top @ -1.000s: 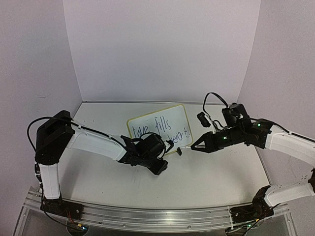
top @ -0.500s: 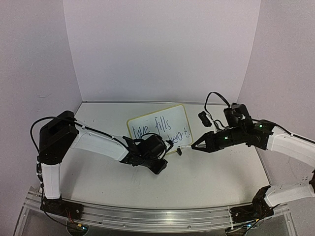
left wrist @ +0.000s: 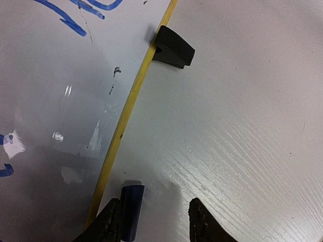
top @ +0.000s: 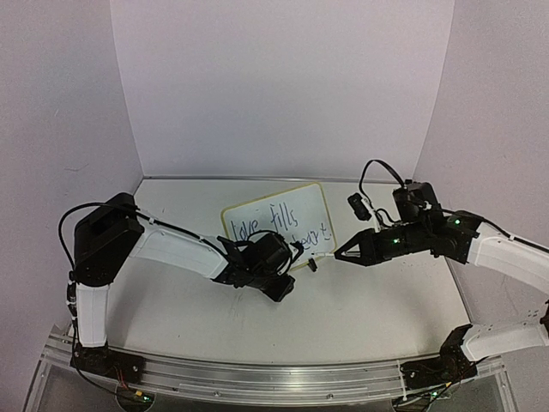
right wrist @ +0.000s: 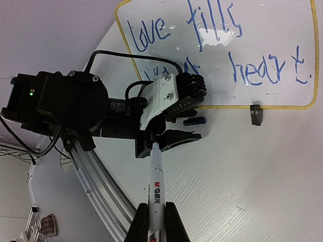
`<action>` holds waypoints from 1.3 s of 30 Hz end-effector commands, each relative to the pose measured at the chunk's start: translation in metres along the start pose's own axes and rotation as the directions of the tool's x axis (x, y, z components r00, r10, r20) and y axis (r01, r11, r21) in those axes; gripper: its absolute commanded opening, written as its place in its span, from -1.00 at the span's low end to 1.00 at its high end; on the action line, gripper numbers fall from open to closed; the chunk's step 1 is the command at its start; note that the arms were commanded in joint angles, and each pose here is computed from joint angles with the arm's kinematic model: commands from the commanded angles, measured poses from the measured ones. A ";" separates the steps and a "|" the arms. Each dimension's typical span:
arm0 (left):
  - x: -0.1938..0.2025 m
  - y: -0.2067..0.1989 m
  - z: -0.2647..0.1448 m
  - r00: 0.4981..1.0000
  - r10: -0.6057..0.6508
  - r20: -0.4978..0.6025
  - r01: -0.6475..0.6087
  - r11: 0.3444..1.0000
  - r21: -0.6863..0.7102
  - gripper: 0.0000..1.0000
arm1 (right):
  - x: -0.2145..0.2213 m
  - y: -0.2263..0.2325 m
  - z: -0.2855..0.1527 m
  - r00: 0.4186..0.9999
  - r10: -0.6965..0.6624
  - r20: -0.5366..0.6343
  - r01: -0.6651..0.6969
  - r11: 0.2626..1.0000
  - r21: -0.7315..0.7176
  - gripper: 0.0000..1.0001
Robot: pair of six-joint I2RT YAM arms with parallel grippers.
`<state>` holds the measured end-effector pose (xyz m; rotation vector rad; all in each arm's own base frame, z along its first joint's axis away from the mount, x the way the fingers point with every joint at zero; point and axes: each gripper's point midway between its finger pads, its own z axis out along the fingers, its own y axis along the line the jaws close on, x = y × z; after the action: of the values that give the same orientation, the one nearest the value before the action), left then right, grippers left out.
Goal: Write a sentence on the whiteboard
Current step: Move the pen cap to the center of the board.
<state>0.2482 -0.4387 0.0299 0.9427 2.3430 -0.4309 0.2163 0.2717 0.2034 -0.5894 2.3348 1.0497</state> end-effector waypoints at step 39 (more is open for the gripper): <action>0.063 -0.017 -0.060 0.978 -0.206 -0.046 0.207 0.978 0.026 -0.90 | 0.002 -0.004 -0.005 0.999 0.010 0.049 -0.010 1.000 0.008 -1.00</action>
<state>0.1852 -0.4076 0.0161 0.8597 2.4758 -0.4858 0.2108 0.2654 0.1960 -0.5635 2.3418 1.0499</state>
